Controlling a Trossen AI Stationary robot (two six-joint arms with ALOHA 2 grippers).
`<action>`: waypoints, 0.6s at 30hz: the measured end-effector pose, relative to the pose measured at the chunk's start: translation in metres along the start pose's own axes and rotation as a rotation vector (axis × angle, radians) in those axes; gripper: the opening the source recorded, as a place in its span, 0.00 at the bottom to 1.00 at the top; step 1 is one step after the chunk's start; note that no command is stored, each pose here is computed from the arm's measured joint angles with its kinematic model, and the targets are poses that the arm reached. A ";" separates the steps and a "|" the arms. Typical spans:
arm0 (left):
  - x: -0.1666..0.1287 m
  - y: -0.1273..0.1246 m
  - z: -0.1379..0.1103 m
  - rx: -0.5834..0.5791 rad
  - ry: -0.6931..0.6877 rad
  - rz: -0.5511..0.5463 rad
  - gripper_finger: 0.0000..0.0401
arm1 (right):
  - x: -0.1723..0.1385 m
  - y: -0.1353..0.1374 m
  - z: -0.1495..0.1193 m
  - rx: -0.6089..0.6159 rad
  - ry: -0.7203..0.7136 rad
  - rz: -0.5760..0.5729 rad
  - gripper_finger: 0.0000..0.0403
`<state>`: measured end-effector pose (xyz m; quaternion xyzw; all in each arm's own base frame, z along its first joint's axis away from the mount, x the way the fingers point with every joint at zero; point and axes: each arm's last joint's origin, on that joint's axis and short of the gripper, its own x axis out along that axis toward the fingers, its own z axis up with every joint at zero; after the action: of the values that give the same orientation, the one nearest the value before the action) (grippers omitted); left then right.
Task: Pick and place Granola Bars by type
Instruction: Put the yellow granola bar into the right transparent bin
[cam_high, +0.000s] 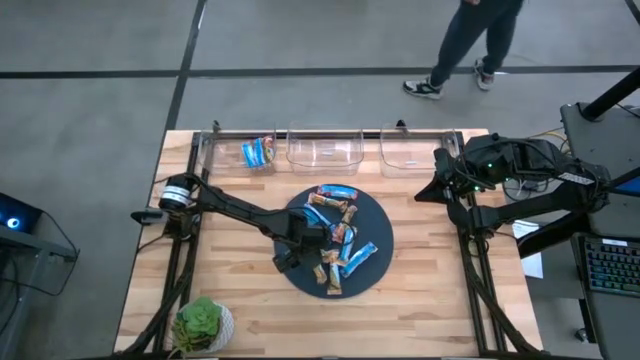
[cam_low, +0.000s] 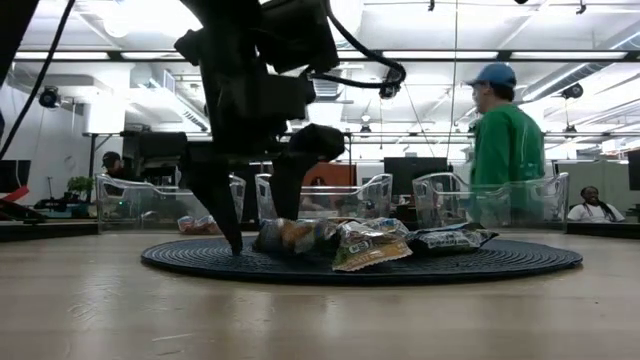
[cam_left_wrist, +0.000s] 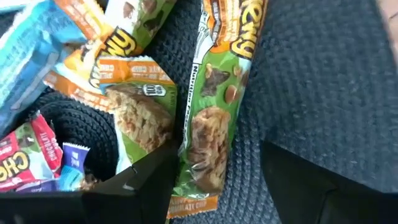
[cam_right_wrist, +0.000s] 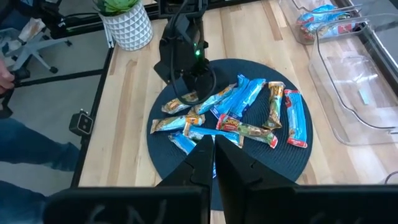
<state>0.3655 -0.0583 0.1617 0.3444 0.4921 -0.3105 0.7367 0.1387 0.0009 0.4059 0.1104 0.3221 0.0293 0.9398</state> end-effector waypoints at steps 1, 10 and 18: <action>0.000 0.000 0.000 -0.002 0.003 -0.001 0.53 | 0.000 0.000 0.000 0.001 0.000 0.000 0.02; 0.000 0.000 -0.001 -0.002 0.009 0.001 0.49 | 0.000 -0.001 0.000 0.004 -0.002 -0.018 0.02; 0.000 0.000 -0.001 -0.006 0.011 -0.001 0.33 | 0.000 -0.001 0.000 0.000 -0.003 -0.019 0.02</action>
<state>0.3648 -0.0579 0.1613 0.3437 0.4972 -0.3075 0.7349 0.1389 0.0003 0.4056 0.1075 0.3218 0.0204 0.9405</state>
